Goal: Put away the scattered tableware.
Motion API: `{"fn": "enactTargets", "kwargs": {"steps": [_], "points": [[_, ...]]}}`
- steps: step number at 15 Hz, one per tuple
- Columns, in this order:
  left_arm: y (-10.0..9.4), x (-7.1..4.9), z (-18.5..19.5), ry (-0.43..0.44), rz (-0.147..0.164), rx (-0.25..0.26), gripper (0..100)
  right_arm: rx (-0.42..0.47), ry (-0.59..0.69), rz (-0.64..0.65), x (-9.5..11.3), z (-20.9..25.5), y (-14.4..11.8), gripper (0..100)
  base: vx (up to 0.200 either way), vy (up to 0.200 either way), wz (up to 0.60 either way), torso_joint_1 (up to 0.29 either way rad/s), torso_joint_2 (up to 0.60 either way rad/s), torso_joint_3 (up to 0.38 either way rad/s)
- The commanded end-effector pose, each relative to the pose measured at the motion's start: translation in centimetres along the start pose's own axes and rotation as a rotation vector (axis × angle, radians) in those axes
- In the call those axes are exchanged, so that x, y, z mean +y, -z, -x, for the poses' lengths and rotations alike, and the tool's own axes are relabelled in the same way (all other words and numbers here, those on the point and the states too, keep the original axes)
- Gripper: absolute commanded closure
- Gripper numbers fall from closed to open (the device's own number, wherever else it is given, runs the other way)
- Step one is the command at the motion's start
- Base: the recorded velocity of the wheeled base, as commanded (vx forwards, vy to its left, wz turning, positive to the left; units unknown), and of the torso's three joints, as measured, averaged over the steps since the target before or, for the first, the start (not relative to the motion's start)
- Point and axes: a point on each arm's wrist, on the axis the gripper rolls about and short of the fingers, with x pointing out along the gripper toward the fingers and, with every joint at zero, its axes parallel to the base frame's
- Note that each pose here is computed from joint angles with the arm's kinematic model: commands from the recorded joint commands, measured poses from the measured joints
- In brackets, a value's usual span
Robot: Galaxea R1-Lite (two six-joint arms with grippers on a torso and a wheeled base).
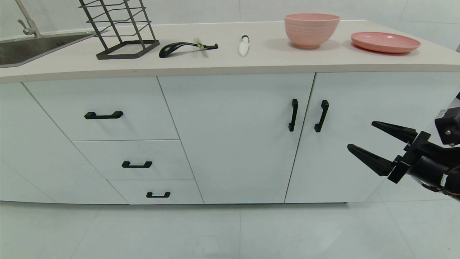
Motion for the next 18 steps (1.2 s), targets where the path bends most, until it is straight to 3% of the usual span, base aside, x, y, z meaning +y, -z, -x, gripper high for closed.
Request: {"fn": "enactTargets", "kwargs": {"steps": [1, 3, 4, 5, 6, 7, 8, 9, 10, 11, 12, 13, 14, 18], "points": [[0.0, 0.0, 0.0, -0.001, -0.013, -0.001, 0, 0.054, -0.01, -0.031, -0.4, -1.1, 2.0, 0, 0.0, 0.0, 0.0, 0.0, 0.0, 0.0], [-0.2, 0.0, 0.0, 0.004, -0.046, -0.024, 0, 0.044, -0.004, -0.021, -1.4, -2.6, 2.4, 0, 0.0, 0.0, 0.0, 0.0, 0.0, 0.0], [-1.4, -0.1, 0.1, 0.003, -0.066, -0.139, 0, 0.036, -0.005, -0.016, -1.6, -3.1, 2.4, 0, 0.0, 0.0, 0.0, 0.0, 0.0, 0.0], [-3.0, -0.1, 0.4, 0.015, -0.103, -0.295, 0, 0.032, -0.01, -0.015, -1.5, -3.2, 2.3, 0, 0.0, 0.0, 0.0, 0.0, 0.0, 0.0], [-3.6, -0.3, 0.7, 0.061, -0.117, -0.367, 0, 0.037, -0.012, -0.018, -1.5, -3.3, 2.5, 0, 0.0, 0.0, 0.0, 0.0, 0.0, 0.0], [-3.6, -0.3, 0.7, 0.061, -0.117, -0.367, 0, 0.037, -0.012, -0.018, -1.5, -3.3, 2.5, 0, 0.0, 0.0, 0.0, 0.0, 0.0, 0.0], [-4.6, -0.4, 1.1, 0.164, -0.038, -0.404, 0, 0.064, -0.018, -0.035, -1.5, -3.6, 3.5, 0, 0.0, 0.0, 0.0, 0.0, 0.0, 0.0], [-5.7, -0.6, 1.3, 0.234, -0.015, -0.388, 0, 0.075, -0.018, -0.04, -1.5, -3.7, 3.8, 0, 0.0, 0.0, 0.0, 0.0, 0.0, 0.0], [-7.0, -0.7, 1.4, 0.287, -0.017, -0.357, 0, 0.079, -0.02, -0.042, -1.5, -3.8, 4.0, 0, 0.0, 0.0, 0.0, 0.0, 0.0, 0.0], [-10.2, -1.0, 0.9, 0.394, -0.022, -0.275, 0, 0.083, -0.026, -0.044, -1.4, -3.8, 4.1, 0, 0.0, 0.0, 0.0, 0.0, 0.0, 0.0], [-11.3, -1.1, 0.4, 0.432, -0.023, -0.254, 0, 0.084, -0.029, -0.045, -1.4, -3.9, 4.1, 0, 0.0, 0.0, 0.0, 0.0, 0.0, 0.0], [-12.6, -1.4, -0.7, 0.507, -0.045, -0.225, 0, 0.087, -0.037, -0.047, -1.1, -3.9, 4.2, 0, 0.0, 0.0, 0.0, 0.0, 0.0, 0.0], [-12.6, -1.7, -1.7, 0.59, -0.091, -0.205, 0, 0.087, -0.039, -0.046, -1.0, -3.6, 4.1, 0, 0.0, 0.0, 0.0, 0.0, 0.0, 0.0], [-14.3, -2.4, -4.4, 0.807, -0.201, -0.18, 0, 0.063, -0.067, -0.021, -1.1, -3.9, 3.7, 0, 0.0, 0.0, 0.0, 0.0, 0.0, 0.0]]}}
